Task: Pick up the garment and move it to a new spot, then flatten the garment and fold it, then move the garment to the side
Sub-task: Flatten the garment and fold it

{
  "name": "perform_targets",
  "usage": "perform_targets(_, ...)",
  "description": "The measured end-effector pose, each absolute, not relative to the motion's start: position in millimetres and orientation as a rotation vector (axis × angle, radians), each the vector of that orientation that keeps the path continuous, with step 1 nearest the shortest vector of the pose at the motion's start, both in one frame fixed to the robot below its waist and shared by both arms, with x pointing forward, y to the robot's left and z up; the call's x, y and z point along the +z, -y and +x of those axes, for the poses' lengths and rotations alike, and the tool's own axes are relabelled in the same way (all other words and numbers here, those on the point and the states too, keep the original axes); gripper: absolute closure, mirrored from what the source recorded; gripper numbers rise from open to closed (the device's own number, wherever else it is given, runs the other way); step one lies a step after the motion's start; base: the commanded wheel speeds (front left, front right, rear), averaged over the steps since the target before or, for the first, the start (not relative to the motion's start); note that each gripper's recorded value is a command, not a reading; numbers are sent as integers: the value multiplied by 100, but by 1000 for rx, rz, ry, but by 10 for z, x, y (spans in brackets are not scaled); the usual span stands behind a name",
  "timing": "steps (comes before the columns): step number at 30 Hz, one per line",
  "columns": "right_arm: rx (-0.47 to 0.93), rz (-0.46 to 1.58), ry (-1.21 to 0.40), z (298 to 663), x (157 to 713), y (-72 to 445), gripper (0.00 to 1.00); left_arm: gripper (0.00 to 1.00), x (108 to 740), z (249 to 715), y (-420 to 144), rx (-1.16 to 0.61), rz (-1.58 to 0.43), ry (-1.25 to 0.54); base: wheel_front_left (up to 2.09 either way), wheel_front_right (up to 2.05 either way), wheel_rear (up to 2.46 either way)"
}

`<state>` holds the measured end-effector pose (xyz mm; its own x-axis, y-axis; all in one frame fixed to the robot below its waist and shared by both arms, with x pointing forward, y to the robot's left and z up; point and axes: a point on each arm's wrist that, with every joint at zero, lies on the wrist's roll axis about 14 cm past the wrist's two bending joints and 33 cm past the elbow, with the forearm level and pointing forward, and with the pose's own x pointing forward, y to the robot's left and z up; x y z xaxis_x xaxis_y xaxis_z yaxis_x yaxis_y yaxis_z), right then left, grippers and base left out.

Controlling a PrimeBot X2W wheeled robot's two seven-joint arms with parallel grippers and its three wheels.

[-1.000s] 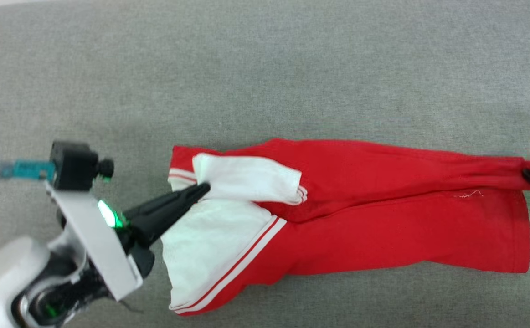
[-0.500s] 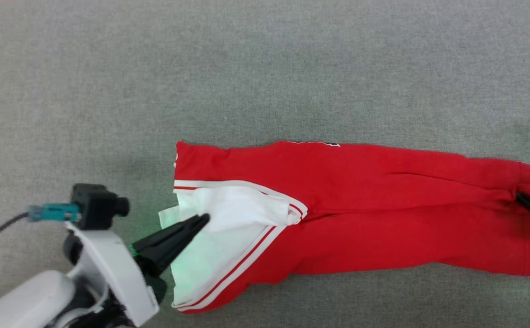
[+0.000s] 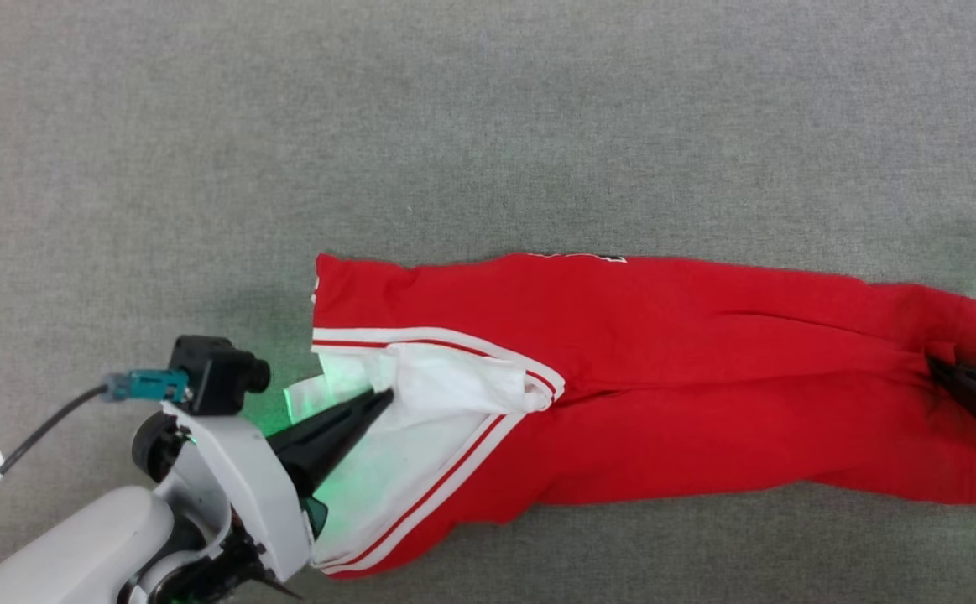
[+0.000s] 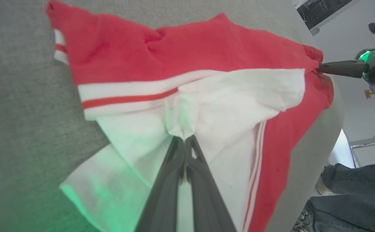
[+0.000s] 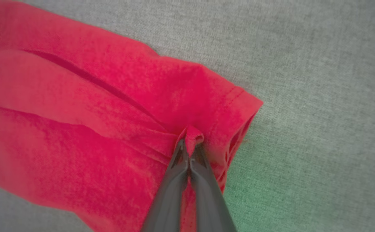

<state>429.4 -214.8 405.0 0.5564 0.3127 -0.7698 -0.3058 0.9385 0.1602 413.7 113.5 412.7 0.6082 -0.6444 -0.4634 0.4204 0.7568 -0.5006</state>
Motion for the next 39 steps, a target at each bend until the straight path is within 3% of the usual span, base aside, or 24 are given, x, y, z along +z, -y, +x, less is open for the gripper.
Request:
perform_targets(1,363,9,-909,4293,4052,2149,16,44,4138,4161,-1146,-621,-362,-660,0,0,0)
perform_targets(2,359,11,-907,4294,4055,2159,0,34,4143,4169,-1149,-616,-363,-654,0,0,0)
perform_targets(3,354,15,-904,4298,4067,2172,0,13,4158,4177,-1148,-613,-362,-643,0,0,0)
perform_targets(4,350,22,-902,4300,4084,2183,0,2,4192,4199,-1150,-606,-368,-624,0,0,0)
perform_targets(5,346,28,-904,4298,4098,2195,0,0,4230,4217,-1148,-603,-376,-606,0,0,0)
perform_targets(10,321,78,-887,4331,4247,2281,0,0,4421,4300,-1208,-551,-403,-498,0,0,0)
perform_targets(16,312,129,-1036,4132,4177,2376,0,0,4605,4380,-1412,-404,-437,-347,0,0,0)
perform_targets(27,300,144,-1140,4139,4089,2365,0,0,4724,4366,-1681,-133,-461,-155,0,0,0)
perform_targets(39,297,133,-1223,4195,3956,2272,0,0,4697,4087,-1918,19,-253,-50,0,0,0)
